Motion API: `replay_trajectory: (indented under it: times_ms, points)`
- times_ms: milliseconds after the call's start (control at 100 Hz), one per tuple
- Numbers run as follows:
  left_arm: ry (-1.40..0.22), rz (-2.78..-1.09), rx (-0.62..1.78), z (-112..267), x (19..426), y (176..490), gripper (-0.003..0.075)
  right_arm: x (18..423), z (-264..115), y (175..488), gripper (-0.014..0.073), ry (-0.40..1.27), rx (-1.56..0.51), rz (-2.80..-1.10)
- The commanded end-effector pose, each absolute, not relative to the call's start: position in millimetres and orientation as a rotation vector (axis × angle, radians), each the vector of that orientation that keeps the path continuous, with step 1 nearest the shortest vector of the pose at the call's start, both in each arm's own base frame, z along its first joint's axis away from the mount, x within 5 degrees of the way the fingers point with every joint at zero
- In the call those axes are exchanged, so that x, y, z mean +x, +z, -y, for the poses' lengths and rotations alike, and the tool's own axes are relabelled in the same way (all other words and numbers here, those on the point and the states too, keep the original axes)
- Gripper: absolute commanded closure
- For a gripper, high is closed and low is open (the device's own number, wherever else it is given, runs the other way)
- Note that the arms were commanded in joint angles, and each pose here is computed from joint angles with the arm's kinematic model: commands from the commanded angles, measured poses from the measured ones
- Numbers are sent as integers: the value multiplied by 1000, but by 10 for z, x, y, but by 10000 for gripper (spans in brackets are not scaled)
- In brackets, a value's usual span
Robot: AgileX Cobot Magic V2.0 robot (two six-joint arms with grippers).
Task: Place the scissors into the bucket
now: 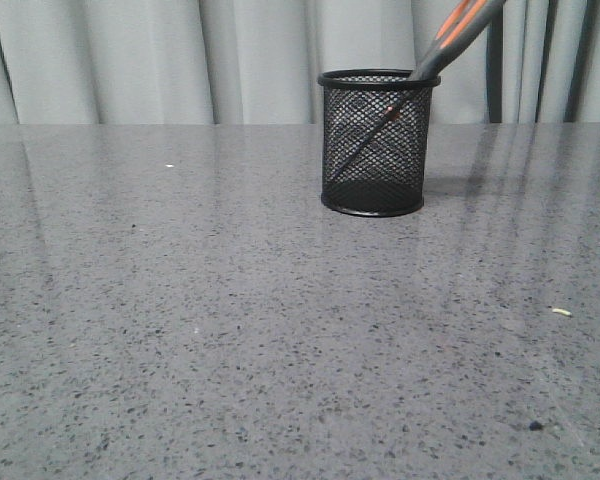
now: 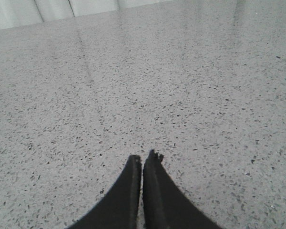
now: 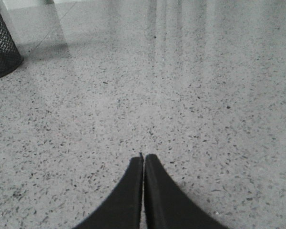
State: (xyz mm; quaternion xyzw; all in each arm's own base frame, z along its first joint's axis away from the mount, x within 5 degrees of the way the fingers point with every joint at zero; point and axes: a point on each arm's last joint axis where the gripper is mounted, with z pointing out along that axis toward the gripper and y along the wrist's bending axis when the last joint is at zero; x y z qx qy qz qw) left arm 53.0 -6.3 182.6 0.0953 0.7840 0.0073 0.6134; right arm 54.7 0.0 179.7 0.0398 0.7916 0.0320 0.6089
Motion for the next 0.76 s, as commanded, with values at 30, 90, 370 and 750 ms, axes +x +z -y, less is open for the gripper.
replay_trajectory:
  times_ms: [30,90,370,750]
  points:
    - [12,-1788,201,61,531,1738,740,530,3,1819,641,75,98,-1758]
    - [12,-1786,201,61,532,1739,740,533,3,1824,641,75,97,-1753]
    - [12,-1786,201,61,532,1739,740,532,3,1816,641,75,98,-1762]
    - [12,-1786,201,61,532,1739,740,532,3,1816,641,75,98,-1762]
